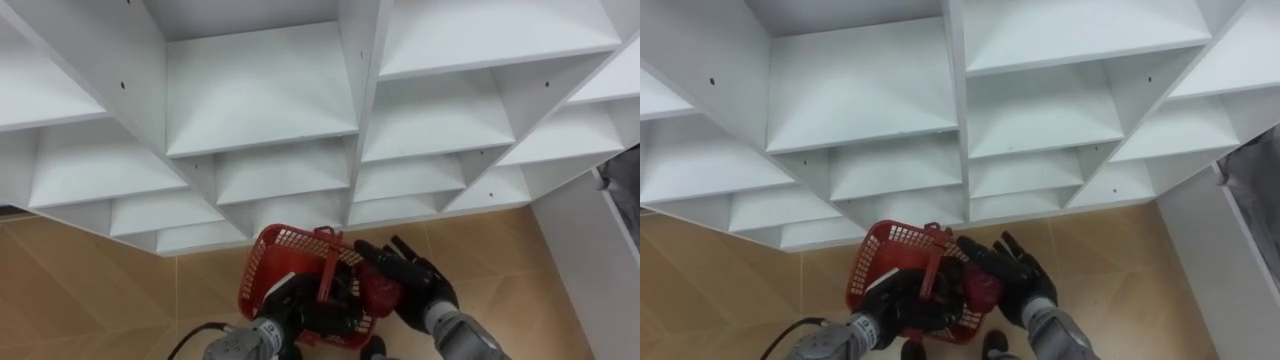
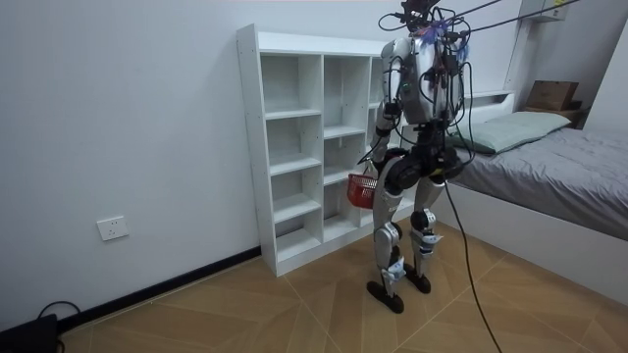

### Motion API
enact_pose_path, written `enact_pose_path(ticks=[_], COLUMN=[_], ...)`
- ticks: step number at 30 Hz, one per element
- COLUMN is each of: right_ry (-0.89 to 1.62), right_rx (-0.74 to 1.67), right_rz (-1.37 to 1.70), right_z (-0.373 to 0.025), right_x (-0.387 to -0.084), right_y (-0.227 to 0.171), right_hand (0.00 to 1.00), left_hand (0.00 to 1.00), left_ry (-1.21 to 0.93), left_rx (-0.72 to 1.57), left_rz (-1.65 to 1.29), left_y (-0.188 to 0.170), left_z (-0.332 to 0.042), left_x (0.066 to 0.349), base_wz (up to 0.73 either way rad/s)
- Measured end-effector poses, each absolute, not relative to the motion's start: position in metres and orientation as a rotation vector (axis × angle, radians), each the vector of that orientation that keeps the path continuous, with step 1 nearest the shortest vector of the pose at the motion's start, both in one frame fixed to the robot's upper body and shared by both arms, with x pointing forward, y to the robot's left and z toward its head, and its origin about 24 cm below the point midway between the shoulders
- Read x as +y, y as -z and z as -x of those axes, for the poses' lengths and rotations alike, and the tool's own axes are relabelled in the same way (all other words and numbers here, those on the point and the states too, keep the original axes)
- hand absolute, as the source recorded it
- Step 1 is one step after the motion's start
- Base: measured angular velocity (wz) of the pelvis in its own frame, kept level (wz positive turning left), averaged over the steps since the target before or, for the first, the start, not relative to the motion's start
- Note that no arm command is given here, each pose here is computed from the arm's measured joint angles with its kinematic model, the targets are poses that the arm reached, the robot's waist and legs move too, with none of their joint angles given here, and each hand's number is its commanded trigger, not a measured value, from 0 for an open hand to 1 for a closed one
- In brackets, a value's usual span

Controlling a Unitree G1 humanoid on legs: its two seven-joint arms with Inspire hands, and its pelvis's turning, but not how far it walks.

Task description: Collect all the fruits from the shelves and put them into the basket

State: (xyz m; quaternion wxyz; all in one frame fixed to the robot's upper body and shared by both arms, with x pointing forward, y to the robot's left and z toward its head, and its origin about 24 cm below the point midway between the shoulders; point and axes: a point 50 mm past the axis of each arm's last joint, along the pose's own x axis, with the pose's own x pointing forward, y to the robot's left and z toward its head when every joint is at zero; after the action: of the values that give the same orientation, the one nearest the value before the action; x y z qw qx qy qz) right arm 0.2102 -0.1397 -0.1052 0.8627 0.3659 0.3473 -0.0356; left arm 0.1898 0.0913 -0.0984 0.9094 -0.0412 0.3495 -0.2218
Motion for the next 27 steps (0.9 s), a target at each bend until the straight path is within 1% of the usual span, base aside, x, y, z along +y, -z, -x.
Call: enact_pose_path(ticks=[18,27], right_ry=[0.077,0.077], right_rx=[0.706,0.705], right_rz=[-0.77,-0.764], right_z=[-0.2137,-0.2117], right_x=[-0.1352,-0.1383], right_y=[0.1011,0.1022], right_hand=[0.0,0.0], left_hand=[1.0,1.0], left_ry=[0.446,0.388], left_rx=[0.75,0.75], left_rz=[0.064,0.149], left_y=[0.1035,0.1015], left_z=[-0.1871,-0.1911], left_x=[0.0889,0.0915], base_wz=[0.0,0.0])
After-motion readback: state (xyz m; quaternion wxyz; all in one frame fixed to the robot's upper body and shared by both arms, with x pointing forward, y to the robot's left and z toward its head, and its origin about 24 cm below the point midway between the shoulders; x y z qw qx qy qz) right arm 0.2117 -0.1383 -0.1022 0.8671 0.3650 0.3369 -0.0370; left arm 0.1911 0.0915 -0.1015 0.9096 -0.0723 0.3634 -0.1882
